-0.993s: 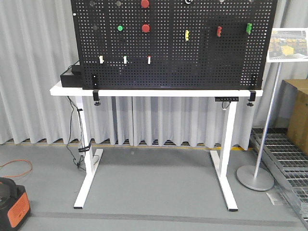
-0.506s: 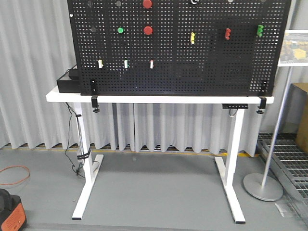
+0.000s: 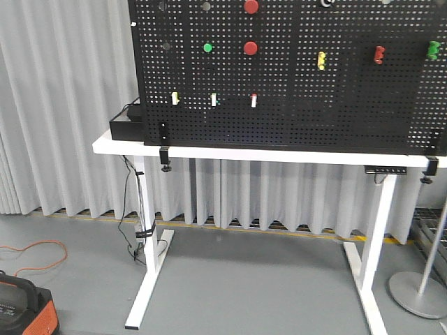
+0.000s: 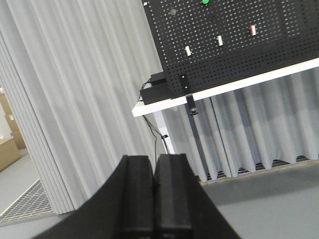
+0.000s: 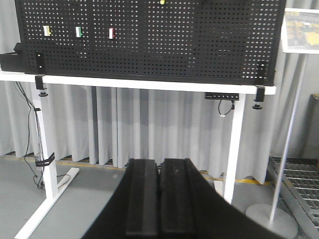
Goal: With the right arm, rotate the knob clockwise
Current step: 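Drive the base toward the black pegboard table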
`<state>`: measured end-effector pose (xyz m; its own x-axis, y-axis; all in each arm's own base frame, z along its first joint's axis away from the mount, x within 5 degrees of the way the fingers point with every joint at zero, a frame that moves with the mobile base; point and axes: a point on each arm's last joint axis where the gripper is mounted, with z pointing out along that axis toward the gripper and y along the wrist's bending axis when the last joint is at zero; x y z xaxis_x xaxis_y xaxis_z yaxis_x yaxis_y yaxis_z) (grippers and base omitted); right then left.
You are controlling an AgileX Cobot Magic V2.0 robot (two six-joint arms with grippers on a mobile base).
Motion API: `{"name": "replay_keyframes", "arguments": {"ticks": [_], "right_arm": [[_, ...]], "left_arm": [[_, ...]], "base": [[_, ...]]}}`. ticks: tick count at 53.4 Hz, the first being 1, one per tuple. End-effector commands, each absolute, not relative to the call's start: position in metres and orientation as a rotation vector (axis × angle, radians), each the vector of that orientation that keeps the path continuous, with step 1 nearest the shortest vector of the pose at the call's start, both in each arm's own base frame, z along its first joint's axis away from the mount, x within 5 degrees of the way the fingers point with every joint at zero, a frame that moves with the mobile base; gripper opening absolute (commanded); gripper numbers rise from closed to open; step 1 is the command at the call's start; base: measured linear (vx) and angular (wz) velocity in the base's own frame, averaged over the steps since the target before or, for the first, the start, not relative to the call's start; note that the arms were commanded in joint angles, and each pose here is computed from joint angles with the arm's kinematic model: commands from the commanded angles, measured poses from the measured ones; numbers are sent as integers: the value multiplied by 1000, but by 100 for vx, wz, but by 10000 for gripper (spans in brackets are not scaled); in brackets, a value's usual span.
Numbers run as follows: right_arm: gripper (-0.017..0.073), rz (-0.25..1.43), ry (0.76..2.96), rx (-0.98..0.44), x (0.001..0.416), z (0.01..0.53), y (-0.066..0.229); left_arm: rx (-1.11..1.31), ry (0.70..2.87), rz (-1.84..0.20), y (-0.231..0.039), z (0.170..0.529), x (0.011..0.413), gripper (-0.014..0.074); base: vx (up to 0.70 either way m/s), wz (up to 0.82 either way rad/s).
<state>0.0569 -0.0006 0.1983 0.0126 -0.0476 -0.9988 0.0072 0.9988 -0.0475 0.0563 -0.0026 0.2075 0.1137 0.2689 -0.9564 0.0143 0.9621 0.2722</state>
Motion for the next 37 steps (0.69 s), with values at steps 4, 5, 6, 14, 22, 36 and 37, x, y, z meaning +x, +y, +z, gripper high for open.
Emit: {"name": "replay_keyframes", "arguments": {"ticks": [4,5,6,14,22,36,37], "right_arm": [[-8,-48,1475,-45,56,204,0],[-8,-48,1475,-45,56,204,0],[-8,-48,1475,-45,56,204,0],[-8,-48,1475,-45,56,204,0],[-8,-48,1475,-45,56,204,0],[-8,-48,1473,-45,56,204,0],[-8,-48,1473,-45,56,204,0]], "left_arm": [[233,1422,174,-3,202,58,-6],[233,1422,174,-3,202,58,-6],[233,1422,174,-3,202,58,-6],[233,1422,174,-3,202,58,-6],[233,1422,174,-3,202,58,-6],[233,1422,174,-3,202,58,-6],[233,1422,174,-3,202,58,-6]], "base": [[17,6],[17,4],[17,4],[17,1],[19,-1],[21,-4],[22,-7]]}}
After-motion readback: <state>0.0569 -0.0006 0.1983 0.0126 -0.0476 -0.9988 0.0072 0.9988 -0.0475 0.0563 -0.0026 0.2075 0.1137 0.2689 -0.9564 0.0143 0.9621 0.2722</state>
